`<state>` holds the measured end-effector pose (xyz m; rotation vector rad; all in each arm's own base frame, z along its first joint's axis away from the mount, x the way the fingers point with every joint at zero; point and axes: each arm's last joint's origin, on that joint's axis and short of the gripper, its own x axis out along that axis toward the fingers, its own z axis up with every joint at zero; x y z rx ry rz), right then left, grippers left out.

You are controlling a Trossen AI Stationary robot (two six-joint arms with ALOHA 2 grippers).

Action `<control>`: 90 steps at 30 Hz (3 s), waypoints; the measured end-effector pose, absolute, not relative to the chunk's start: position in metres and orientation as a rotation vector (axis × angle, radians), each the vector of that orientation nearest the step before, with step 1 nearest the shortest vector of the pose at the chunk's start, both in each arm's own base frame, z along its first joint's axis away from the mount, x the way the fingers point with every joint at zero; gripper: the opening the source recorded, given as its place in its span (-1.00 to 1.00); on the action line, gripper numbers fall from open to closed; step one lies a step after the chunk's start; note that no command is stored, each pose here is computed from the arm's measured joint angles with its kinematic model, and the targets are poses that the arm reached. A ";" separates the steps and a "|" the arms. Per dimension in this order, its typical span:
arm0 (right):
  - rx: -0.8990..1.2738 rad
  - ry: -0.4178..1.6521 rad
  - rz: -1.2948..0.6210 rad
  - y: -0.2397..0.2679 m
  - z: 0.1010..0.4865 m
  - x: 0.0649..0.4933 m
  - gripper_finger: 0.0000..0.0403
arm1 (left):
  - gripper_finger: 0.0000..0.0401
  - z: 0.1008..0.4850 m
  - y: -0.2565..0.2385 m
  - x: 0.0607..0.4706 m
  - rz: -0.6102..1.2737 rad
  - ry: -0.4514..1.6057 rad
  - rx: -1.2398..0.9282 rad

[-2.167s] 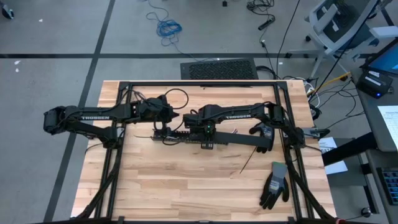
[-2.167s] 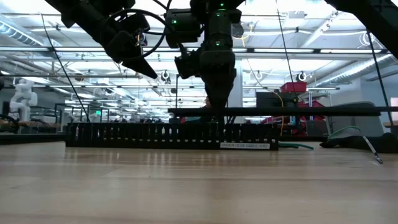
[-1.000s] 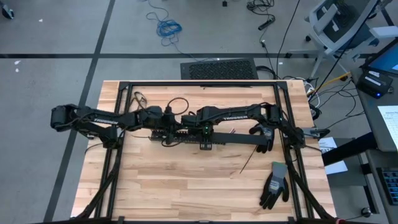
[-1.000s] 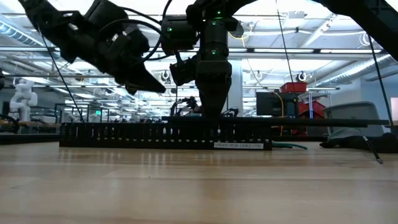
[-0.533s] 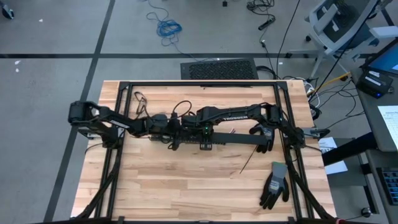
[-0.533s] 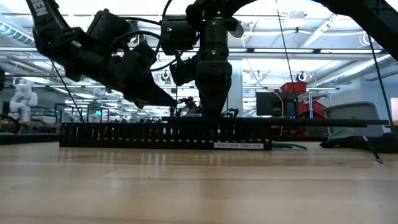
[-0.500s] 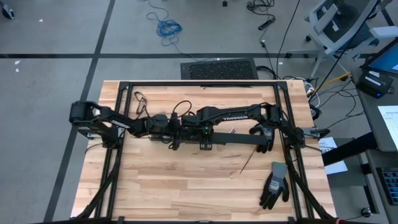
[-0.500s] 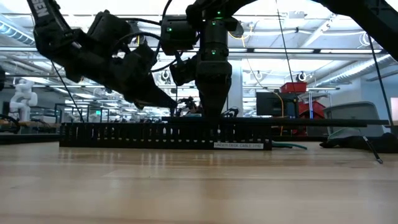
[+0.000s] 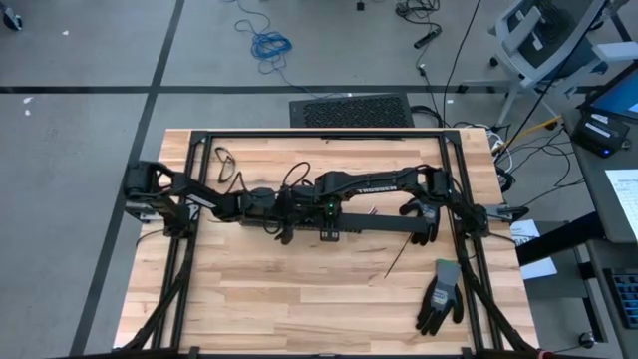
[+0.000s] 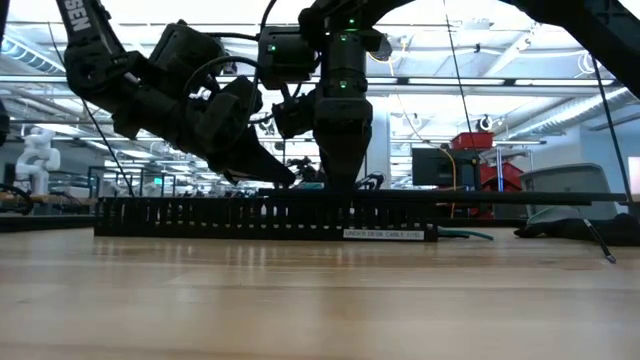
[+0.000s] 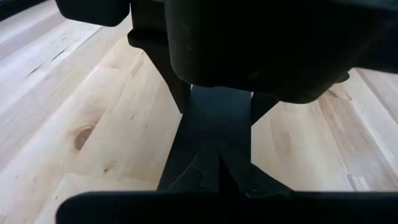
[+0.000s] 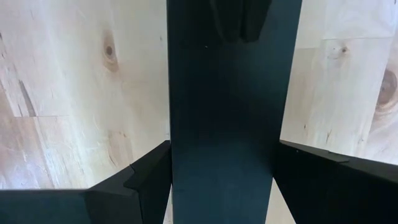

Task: Ziptie cables
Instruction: Close the black cable duct cover

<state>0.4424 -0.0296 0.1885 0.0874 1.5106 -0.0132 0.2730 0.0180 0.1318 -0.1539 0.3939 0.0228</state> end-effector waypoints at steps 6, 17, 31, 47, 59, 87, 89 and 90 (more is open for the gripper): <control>0.087 1.511 -0.013 -0.030 0.188 0.442 0.11 | -1.00 0.130 0.018 0.274 0.041 0.397 -0.141; 0.102 1.517 -0.032 -0.030 0.188 0.442 0.11 | -1.00 0.114 0.018 0.277 0.018 0.447 -0.073; 0.088 1.515 -0.022 -0.030 0.188 0.442 0.15 | -1.00 0.112 0.018 0.277 0.024 0.461 -0.067; 0.024 1.552 0.061 -0.029 0.209 0.440 0.42 | -1.00 0.111 0.021 0.276 0.100 0.469 -0.049; 0.002 1.546 0.080 -0.031 0.211 0.440 0.35 | -1.00 0.111 0.021 0.276 0.099 0.468 -0.050; 0.184 1.616 -0.267 -0.011 0.203 0.343 0.35 | -1.00 0.119 0.023 0.280 0.162 0.387 -0.056; 0.160 1.613 -0.267 -0.005 0.206 0.342 0.35 | -1.00 0.120 0.023 0.281 0.161 0.375 -0.056; 0.153 1.614 -0.263 -0.002 0.207 0.341 0.36 | -1.00 0.121 0.023 0.282 0.161 0.372 -0.056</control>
